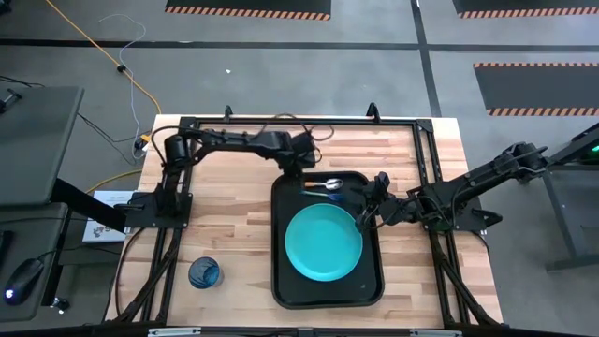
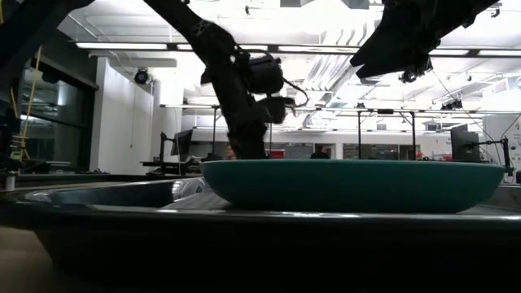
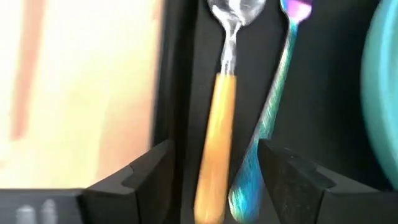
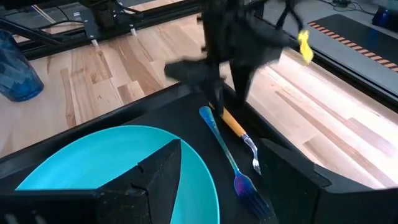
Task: Pick and place plate/cup/fork/spoon on tray
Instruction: Put the blue cup to the top right of the blue plate on the black tray
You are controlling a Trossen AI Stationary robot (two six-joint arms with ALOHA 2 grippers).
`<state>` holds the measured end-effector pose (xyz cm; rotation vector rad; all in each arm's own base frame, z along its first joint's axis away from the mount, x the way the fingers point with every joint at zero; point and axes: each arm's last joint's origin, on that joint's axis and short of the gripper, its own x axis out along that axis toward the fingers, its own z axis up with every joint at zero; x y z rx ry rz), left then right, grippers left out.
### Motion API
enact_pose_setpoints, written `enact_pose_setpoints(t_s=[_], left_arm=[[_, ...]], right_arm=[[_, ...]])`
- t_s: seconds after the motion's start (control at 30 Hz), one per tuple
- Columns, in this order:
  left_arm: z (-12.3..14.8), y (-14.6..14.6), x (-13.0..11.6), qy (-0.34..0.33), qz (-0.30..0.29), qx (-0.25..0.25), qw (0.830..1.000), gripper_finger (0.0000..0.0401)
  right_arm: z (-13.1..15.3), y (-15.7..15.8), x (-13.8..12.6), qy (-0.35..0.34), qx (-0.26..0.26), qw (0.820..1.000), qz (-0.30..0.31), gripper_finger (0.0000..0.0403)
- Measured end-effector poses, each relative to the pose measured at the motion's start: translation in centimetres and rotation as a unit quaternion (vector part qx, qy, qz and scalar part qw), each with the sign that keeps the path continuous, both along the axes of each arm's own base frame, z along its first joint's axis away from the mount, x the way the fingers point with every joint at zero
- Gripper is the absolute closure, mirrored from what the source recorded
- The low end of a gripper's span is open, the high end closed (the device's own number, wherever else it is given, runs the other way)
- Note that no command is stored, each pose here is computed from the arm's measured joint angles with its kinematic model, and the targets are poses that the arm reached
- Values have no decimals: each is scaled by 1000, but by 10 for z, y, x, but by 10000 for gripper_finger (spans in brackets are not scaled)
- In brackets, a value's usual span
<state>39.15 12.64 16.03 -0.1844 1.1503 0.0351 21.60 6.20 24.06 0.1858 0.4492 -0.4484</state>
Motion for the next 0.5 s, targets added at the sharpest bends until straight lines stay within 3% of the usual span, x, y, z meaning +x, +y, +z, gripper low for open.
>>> enact_pose_setpoints(t_s=[0.17, 0.3, 0.5], left_arm=[[40, 9, -8, -28, 34, 1, 999, 176], [75, 6, -21, -89, 59, 8, 994, 176], [101, -48, -70, -217, 46, 6, 975, 176]], right_arm=[[0, 0, 0, -3, 1, 1000, 0, 199], [1, 0, 1, -6, 2, 1000, -1, 199], [1, 0, 1, -5, 3, 1000, 1, 199]])
